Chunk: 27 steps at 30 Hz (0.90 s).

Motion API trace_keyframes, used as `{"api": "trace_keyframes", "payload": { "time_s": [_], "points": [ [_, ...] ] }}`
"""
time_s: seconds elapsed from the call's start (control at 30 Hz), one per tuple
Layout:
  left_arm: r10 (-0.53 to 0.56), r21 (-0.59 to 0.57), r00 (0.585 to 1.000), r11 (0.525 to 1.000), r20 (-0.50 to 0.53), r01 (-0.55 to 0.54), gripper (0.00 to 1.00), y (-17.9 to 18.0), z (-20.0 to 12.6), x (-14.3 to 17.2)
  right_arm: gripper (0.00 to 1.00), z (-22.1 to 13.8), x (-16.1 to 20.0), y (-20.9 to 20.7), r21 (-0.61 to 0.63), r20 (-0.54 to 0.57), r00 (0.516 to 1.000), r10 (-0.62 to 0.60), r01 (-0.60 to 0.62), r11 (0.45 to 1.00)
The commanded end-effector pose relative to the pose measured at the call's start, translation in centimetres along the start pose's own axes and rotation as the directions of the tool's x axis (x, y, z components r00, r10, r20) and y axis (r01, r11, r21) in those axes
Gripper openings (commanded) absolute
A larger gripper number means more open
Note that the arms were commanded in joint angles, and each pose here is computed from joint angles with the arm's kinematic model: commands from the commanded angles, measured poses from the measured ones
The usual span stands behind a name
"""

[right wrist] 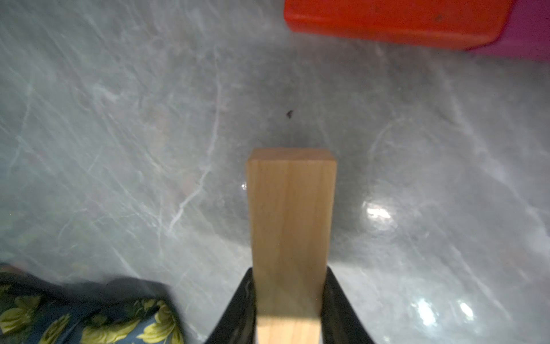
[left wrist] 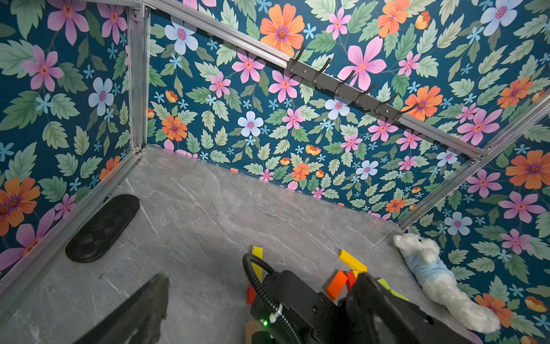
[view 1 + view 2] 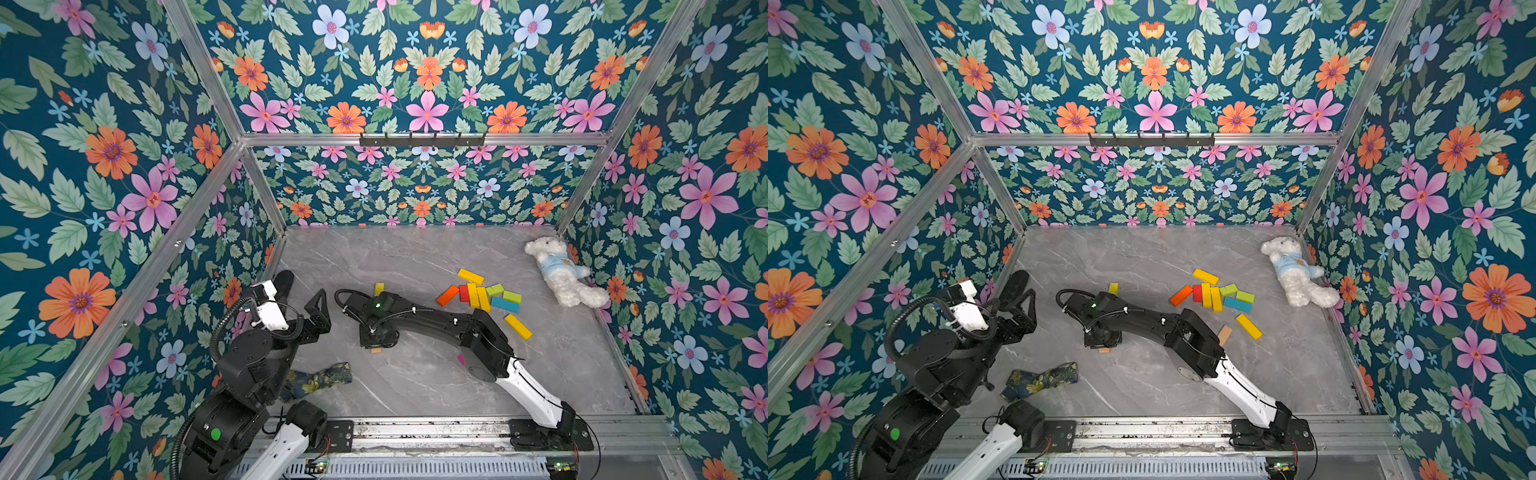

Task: Assemble the letter h with building blocks
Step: Assemble the building block at the center of the board.

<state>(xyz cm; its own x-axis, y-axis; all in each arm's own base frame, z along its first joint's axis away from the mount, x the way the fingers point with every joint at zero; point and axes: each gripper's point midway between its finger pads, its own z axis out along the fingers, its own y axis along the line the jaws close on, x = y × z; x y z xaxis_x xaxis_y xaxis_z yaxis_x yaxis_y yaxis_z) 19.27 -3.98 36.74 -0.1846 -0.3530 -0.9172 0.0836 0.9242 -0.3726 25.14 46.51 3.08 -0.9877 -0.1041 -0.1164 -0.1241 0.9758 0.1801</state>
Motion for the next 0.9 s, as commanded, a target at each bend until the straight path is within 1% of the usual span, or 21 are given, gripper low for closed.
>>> {"api": "trace_keyframes", "payload": {
  "time_s": [0.0,0.27,0.73,0.87],
  "points": [
    [0.008,-0.010,1.000,1.000,0.014,-0.007,0.99,0.2,-0.3,-0.4,0.33,0.2,-0.1,-0.6,0.018,-0.014,0.999,0.040,-0.040,0.999],
    [0.014,-0.013,1.000,1.000,0.015,-0.013,0.99,0.3,-0.2,-0.4,0.34,0.4,-1.4,-0.6,0.021,0.006,0.997,0.081,-0.082,0.996],
    [0.020,-0.021,1.000,1.000,0.019,-0.019,0.99,0.5,-0.3,-0.4,0.35,0.9,-2.2,-1.6,0.058,0.015,0.995,0.098,-0.099,0.993],
    [0.020,-0.021,1.000,1.000,0.020,-0.019,0.99,0.5,-0.3,-0.3,0.36,1.0,-2.4,-1.5,0.053,0.015,0.995,0.098,-0.099,0.994]
  ]
}}
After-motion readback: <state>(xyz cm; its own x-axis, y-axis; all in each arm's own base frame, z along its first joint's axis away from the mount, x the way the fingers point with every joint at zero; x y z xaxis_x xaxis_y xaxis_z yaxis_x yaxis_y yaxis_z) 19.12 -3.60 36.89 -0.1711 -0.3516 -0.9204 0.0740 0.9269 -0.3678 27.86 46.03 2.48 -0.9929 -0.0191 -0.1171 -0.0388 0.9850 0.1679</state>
